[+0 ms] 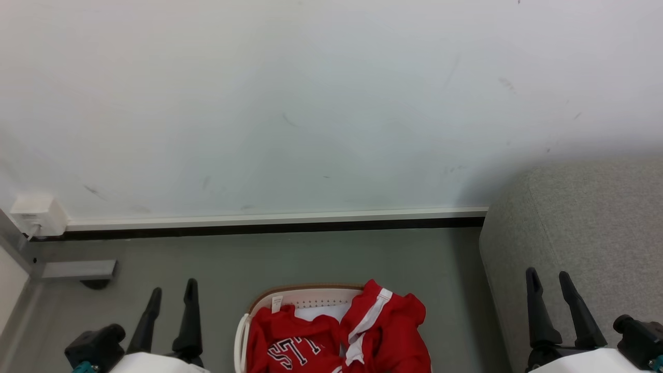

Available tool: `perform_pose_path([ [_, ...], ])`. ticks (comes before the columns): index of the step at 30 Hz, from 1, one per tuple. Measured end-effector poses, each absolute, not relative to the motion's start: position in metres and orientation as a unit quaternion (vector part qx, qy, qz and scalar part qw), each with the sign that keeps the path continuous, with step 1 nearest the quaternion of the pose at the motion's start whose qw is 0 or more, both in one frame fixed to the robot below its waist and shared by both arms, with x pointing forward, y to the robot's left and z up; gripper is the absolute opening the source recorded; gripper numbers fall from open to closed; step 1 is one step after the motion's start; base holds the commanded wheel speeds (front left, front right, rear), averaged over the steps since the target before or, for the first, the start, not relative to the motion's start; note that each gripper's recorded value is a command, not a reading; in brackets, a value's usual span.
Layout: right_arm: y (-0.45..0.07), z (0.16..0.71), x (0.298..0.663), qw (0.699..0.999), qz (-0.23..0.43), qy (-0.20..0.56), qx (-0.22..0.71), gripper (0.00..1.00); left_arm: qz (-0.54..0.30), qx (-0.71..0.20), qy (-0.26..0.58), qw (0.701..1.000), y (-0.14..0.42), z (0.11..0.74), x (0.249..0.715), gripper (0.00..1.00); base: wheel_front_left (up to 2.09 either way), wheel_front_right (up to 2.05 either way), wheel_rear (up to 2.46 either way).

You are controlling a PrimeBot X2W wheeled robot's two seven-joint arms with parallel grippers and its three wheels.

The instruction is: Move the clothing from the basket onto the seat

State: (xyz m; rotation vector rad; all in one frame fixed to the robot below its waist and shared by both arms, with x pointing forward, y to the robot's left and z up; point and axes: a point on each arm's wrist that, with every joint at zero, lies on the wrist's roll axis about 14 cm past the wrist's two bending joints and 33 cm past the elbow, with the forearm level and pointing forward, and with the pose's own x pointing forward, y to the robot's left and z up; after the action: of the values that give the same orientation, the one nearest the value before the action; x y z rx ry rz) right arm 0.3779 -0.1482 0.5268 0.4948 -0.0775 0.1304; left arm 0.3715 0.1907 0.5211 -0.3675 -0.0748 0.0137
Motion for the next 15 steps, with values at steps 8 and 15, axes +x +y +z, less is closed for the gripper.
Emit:
perform_pose_path([
  [8, -0.143, 0.530, 0.377, 0.973, 0.074, -0.047, 0.213, 1.00, 0.001, -0.146, -0.047, 0.988, 0.189, 0.525, 0.371, 1.00, 0.00, 0.00, 0.00],
  [15, -0.139, 0.533, 0.376, 0.978, 0.081, -0.055, 0.185, 1.00, -0.006, -0.113, -0.061, 0.992, 0.186, 0.531, 0.371, 1.00, 0.00, 0.00, 0.00],
])
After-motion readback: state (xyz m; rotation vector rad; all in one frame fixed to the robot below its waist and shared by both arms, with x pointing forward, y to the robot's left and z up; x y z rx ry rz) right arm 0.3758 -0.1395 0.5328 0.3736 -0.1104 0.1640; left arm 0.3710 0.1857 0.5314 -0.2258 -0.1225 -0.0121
